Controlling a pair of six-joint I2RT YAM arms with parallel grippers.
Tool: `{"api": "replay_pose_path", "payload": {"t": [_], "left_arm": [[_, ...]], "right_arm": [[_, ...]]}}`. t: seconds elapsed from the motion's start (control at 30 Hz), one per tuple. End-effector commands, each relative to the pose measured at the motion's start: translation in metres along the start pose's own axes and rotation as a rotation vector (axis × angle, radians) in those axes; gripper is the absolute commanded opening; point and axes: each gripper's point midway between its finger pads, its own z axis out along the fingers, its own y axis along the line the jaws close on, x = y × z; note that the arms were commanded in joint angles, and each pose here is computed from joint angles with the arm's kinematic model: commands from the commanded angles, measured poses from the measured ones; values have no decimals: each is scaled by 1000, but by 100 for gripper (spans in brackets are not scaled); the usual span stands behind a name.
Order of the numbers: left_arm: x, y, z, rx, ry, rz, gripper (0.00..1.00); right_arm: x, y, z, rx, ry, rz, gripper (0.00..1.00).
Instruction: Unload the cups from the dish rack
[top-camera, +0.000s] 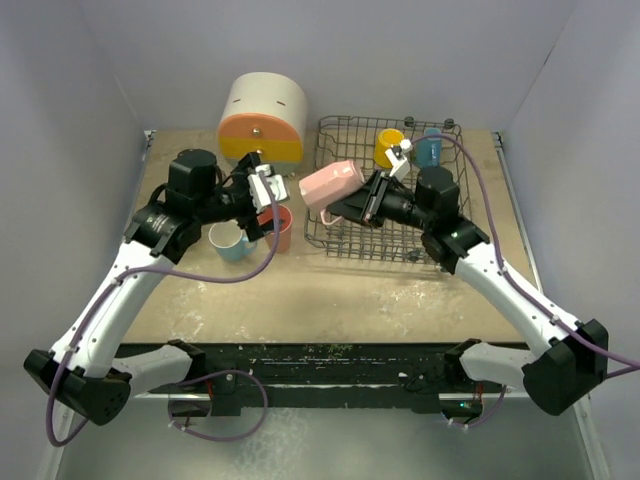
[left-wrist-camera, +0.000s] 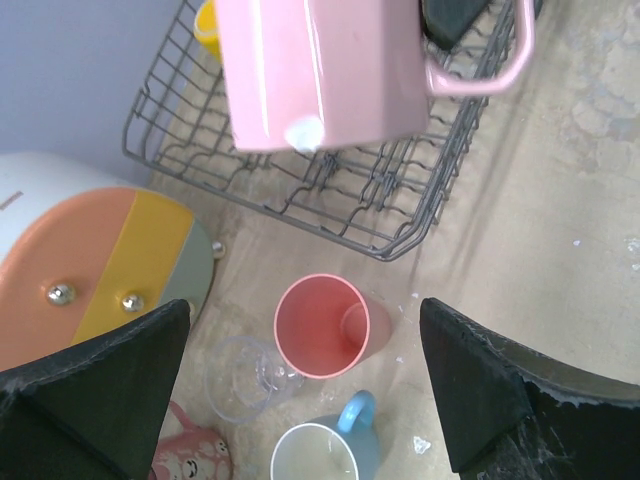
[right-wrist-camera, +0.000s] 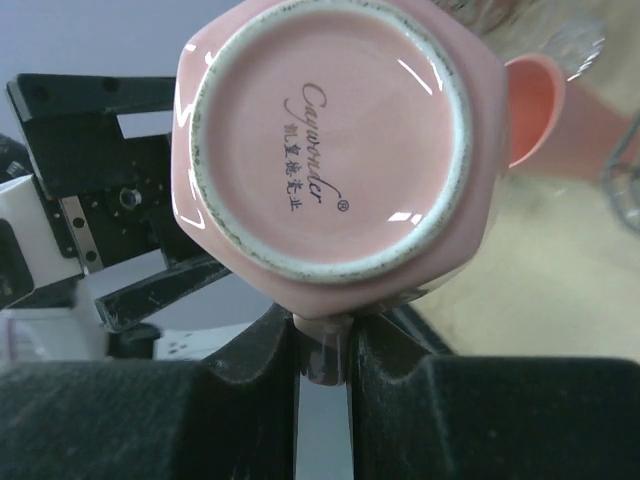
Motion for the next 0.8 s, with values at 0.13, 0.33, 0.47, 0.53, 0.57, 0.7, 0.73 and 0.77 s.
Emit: {"api": "replay_pose_path", "payload": {"t": [0.13, 0.33, 0.47, 0.53, 0.57, 0.7, 0.73, 0.77], "left_arm": [[-67, -7, -48, 0, -204, 113, 97], [-86, -5, -62, -18, -252, 140, 86], [-95, -12, -66, 23, -286, 115, 78], [-101, -16, -68, 42, -304, 98, 74], [-103, -17, -69, 48, -312, 95, 73], [-107, -18, -74, 46, -330, 105, 66], [-109, -18, -75, 41, -334, 110, 64], [-110, -17, -76, 36, -337, 113, 61]], "right_arm": [[13, 118, -34, -486, -37, 119, 0], [30, 134, -37, -572, -27, 194, 0], [36, 147, -40, -639, -32, 236, 0], [37, 156, -43, -682, -39, 259, 0], [37, 161, -44, -706, -42, 268, 0], [36, 183, -46, -783, -52, 295, 0], [38, 188, -46, -797, -41, 300, 0], [39, 193, -45, -812, -35, 304, 0]]}}
